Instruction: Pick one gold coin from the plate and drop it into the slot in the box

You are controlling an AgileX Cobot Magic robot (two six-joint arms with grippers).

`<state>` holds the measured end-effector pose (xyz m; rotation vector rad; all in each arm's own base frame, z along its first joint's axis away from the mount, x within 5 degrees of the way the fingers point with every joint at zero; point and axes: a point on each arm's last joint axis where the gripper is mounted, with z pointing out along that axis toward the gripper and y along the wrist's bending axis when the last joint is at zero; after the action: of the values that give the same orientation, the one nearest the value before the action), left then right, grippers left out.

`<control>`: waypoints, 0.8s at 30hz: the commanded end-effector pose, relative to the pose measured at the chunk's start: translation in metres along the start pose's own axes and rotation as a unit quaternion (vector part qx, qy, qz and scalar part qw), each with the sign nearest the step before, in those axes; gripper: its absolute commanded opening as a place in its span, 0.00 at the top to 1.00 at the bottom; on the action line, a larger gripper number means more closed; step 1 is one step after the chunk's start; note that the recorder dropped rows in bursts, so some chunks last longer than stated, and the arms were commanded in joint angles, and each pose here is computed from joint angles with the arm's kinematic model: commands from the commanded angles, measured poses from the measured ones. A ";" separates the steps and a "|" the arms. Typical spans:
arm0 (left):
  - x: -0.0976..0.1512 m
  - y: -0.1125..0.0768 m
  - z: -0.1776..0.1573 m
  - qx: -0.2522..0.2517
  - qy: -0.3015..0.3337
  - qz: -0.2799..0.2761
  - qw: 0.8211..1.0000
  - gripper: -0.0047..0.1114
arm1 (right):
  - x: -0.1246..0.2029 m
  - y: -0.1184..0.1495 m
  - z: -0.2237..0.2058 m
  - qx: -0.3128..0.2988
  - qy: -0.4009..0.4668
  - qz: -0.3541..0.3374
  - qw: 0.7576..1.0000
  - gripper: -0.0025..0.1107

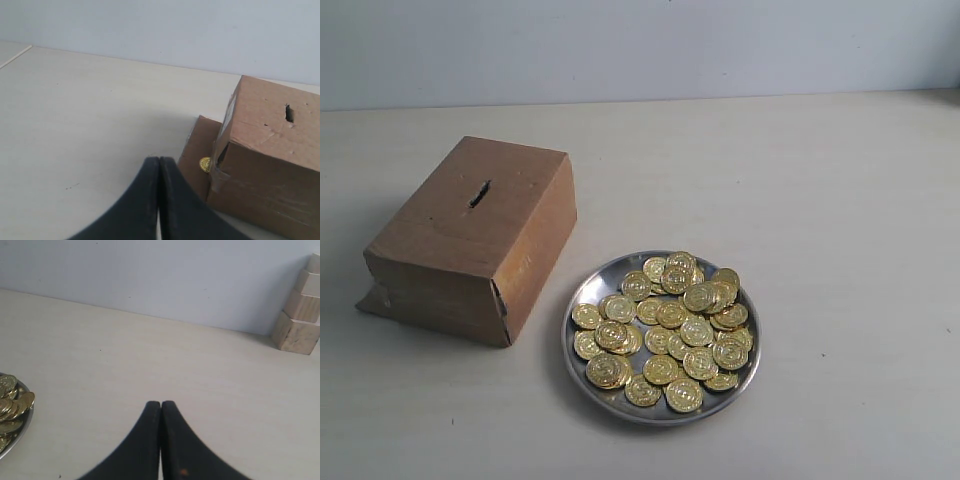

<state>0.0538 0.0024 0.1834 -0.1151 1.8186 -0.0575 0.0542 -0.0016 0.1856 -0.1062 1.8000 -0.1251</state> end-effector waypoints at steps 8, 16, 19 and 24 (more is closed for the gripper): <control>-0.001 0.000 0.000 0.001 -0.009 -0.002 1.000 0.96 | -0.001 -0.001 0.000 0.005 -0.009 -0.002 1.000 0.98; -0.001 0.000 0.000 0.001 -0.009 -0.002 1.000 0.96 | -0.002 -0.001 0.000 0.005 -0.016 0.001 1.000 0.98; -0.001 0.000 0.000 0.001 -0.009 -0.002 1.000 0.96 | -0.002 -0.001 0.000 0.005 -0.016 0.001 1.000 0.98; -0.001 0.000 0.000 0.001 -0.009 -0.002 1.000 0.96 | -0.002 -0.001 0.000 0.005 -0.016 0.001 1.000 0.98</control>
<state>0.0538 0.0024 0.1834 -0.1151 1.8186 -0.0575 0.0546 -0.0016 0.1872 -0.1051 1.7827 -0.1261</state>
